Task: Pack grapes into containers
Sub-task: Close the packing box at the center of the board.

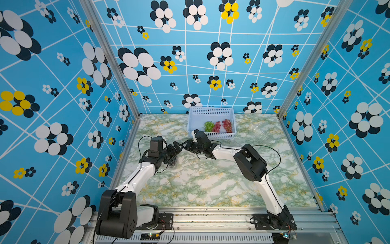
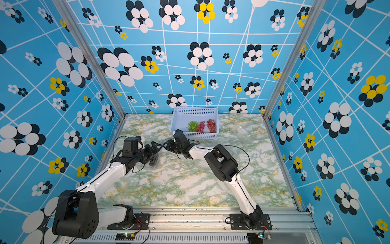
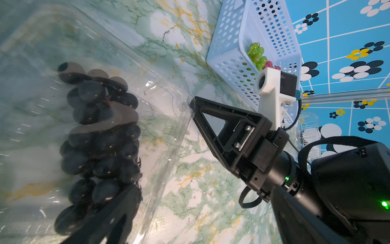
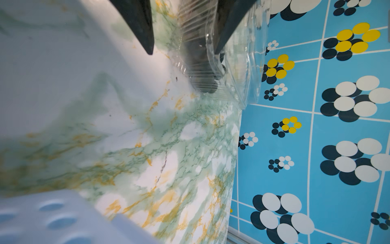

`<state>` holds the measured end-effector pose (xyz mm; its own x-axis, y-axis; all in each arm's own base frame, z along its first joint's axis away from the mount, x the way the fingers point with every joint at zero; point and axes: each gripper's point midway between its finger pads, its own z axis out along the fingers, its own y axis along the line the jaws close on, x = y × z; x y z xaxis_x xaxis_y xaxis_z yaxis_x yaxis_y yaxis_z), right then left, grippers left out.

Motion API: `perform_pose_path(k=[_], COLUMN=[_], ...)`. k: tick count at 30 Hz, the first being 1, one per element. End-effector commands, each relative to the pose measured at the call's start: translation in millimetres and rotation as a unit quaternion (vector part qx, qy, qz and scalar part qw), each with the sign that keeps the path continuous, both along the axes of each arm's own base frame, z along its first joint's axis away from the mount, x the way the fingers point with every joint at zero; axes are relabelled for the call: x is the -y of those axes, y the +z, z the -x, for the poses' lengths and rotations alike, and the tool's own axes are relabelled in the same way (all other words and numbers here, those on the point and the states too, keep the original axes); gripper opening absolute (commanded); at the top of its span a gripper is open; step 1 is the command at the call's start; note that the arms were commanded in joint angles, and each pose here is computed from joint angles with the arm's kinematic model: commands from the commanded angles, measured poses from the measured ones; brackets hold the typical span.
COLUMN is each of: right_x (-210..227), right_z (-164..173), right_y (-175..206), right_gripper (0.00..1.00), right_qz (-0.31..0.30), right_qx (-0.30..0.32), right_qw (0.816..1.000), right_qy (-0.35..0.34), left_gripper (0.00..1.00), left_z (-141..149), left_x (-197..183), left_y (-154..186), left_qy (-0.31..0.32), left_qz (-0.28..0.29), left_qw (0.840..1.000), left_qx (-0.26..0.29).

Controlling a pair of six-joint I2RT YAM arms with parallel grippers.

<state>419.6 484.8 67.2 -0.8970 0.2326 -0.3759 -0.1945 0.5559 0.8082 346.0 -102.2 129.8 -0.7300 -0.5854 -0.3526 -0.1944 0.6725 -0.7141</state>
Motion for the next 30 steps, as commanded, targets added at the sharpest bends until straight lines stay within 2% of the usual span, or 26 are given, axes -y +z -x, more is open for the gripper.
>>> perform_pose_path(k=[1, 11, 30], right_x=[-12.5, -1.2, -29.0], right_z=[0.0, -4.9, -6.1], right_y=[14.8, 26.2, 25.2], right_gripper=[0.46, 0.48, 0.43], right_qz=[-0.028, -0.022, -0.04], right_qx=[0.011, 0.028, 0.021], right_qw=[1.0, 0.999, 0.999], right_qy=[0.007, -0.013, 0.015], left_gripper=[0.99, 0.99, 0.99], left_z=[9.8, 15.6, 18.4], left_x=[-5.1, -6.8, -15.7], left_y=[-10.0, -18.9, -19.1], left_qy=[0.005, 0.008, 0.018], left_qz=[-0.004, -0.004, -0.004], left_qw=[1.0, 1.0, 1.0], left_qx=[-0.018, -0.025, -0.024])
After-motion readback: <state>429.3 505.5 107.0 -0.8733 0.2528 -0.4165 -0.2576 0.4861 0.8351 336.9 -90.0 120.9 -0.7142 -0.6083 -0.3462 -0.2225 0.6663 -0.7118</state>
